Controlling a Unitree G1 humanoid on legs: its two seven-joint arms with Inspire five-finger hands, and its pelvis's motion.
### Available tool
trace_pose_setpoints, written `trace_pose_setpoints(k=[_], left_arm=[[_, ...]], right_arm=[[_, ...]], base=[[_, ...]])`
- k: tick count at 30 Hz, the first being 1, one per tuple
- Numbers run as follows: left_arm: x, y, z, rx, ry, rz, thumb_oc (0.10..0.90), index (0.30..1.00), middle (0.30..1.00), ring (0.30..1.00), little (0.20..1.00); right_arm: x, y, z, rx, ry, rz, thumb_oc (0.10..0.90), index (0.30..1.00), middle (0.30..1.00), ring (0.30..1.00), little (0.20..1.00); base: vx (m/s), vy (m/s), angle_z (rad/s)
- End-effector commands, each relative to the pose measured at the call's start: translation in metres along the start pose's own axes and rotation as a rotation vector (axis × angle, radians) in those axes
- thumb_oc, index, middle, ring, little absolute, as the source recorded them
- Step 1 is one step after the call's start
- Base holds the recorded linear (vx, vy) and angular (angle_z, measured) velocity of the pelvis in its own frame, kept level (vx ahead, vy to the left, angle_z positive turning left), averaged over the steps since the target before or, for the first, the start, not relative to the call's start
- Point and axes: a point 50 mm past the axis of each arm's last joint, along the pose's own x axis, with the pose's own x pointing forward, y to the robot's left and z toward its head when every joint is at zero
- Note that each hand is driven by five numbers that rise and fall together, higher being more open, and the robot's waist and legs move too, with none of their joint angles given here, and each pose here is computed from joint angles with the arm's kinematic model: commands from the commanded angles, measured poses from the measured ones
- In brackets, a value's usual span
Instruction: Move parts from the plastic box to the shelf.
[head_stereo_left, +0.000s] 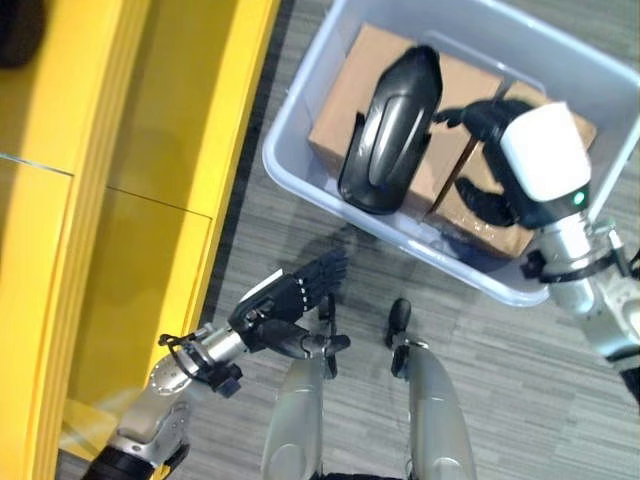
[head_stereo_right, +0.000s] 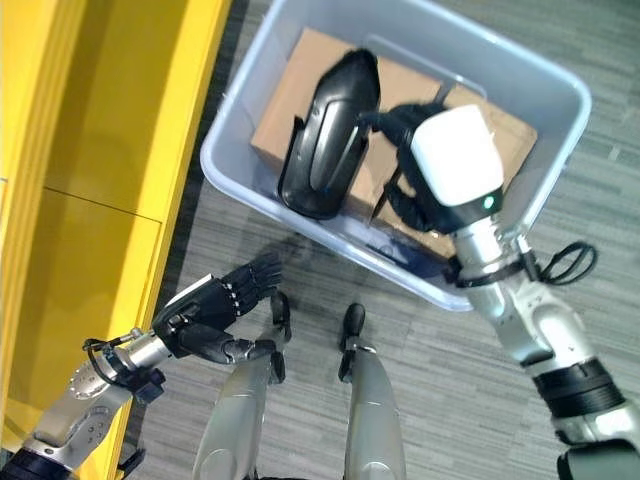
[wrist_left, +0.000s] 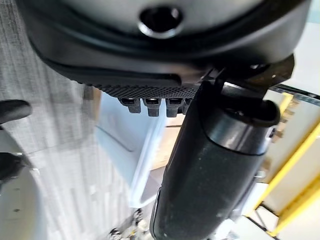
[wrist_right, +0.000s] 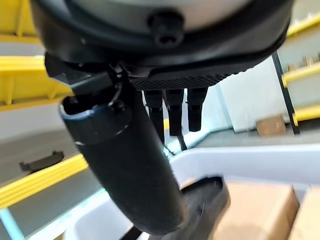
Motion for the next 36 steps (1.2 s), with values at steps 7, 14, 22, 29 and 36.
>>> trace_pose_setpoints(k=[7,14,22,29,36], left_arm=[[0.013,-0.020,0.026,0.015,-0.187,-0.072,0.900,1.000,1.000,1.000,1.000],[0.017,-0.023,0.020,0.024,-0.167,-0.122,0.900,1.000,1.000,1.000,1.000],[0.034,-0.019,0.033,0.052,-0.146,-0.185,0.900,1.000,1.000,1.000,1.000],[0.038,-0.021,0.039,0.058,-0.147,-0.182,0.900,1.000,1.000,1.000,1.000],[0.043,-0.024,0.043,0.056,-0.135,-0.192,0.900,1.000,1.000,1.000,1.000]], right_arm=[[0.018,-0.012,0.021,0.165,-0.104,-0.115,0.900,1.000,1.000,1.000,1.000],[-0.014,0.029,0.026,0.243,-0.020,0.024,0.900,1.000,1.000,1.000,1.000],[-0.012,0.029,0.016,0.068,-0.047,0.093,0.900,1.000,1.000,1.000,1.000],[0.002,0.002,0.004,-0.133,-0.125,0.029,0.900,1.000,1.000,1.000,1.000],[0.021,-0.029,0.004,-0.260,-0.190,-0.057,0.900,1.000,1.000,1.000,1.000]], base=[[0.02,0.077,-0.01],[0.03,0.086,0.16],[-0.06,0.045,-0.11],[-0.03,0.000,-0.25],[-0.01,-0.073,-0.10]])
